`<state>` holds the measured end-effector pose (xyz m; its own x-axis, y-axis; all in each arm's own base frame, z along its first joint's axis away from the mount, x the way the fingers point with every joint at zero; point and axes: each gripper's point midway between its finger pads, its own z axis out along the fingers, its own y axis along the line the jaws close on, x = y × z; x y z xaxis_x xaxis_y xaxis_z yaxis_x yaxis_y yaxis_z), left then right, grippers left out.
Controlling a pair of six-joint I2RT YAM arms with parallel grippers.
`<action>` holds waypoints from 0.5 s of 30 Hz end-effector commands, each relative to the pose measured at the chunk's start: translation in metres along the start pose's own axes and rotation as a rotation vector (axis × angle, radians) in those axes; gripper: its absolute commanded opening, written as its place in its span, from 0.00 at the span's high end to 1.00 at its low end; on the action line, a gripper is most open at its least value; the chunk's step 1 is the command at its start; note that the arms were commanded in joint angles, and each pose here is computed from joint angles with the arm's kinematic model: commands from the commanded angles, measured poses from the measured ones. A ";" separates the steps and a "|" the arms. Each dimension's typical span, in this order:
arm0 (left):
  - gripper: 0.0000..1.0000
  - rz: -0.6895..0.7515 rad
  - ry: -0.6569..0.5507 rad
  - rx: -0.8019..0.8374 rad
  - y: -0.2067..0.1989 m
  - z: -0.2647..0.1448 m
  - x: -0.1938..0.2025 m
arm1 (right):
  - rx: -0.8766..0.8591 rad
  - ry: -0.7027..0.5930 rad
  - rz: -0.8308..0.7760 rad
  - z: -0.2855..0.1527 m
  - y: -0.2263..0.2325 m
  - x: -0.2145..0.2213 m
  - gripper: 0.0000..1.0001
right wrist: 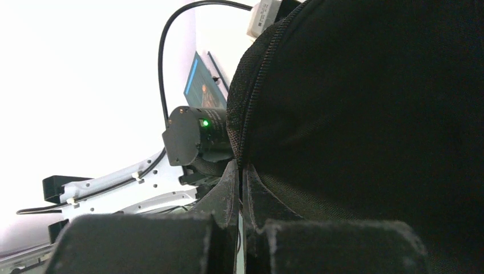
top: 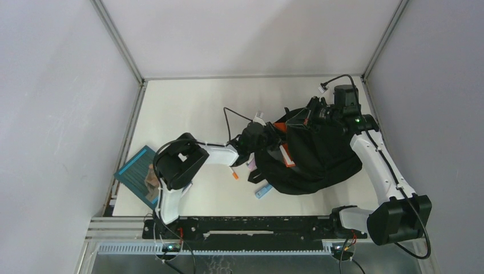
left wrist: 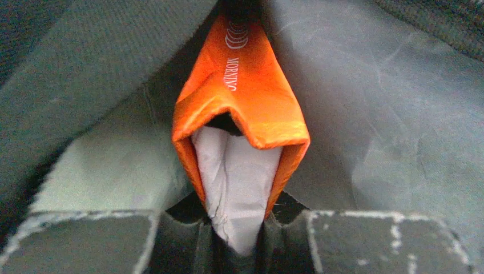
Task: Pack the student bag
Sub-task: Place the book in the student bag.
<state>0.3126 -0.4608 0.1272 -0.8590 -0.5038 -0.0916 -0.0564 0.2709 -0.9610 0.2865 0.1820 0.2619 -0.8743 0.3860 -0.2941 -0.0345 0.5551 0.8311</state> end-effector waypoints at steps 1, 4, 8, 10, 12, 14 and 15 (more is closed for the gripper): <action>1.00 -0.008 -0.092 0.209 -0.081 0.013 -0.014 | -0.112 -0.044 -0.061 -0.015 0.034 -0.008 1.00; 1.00 -0.014 -0.099 0.183 -0.080 0.021 -0.009 | -0.116 -0.043 -0.051 -0.014 0.035 -0.010 1.00; 1.00 -0.047 -0.099 0.160 -0.075 0.033 -0.002 | -0.113 -0.048 -0.042 -0.013 0.035 -0.011 1.00; 0.94 -0.050 -0.077 0.145 -0.068 0.042 0.005 | -0.110 -0.053 -0.039 -0.013 0.034 -0.012 1.00; 0.72 -0.041 -0.050 0.145 -0.066 0.046 0.012 | -0.106 -0.057 -0.038 -0.013 0.034 -0.013 1.00; 0.47 -0.035 -0.004 0.142 -0.065 0.048 0.020 | -0.093 -0.064 -0.035 -0.013 0.031 -0.014 1.00; 0.40 -0.028 0.013 0.142 -0.065 0.049 0.023 | -0.086 -0.067 -0.034 -0.013 0.029 -0.014 1.00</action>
<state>0.3224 -0.5090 0.1256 -0.8394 -0.5384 -0.0748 -0.0765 0.2532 -0.9644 0.2905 0.1812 0.2677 -0.8646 0.4119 -0.2877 -0.0248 0.5369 0.8433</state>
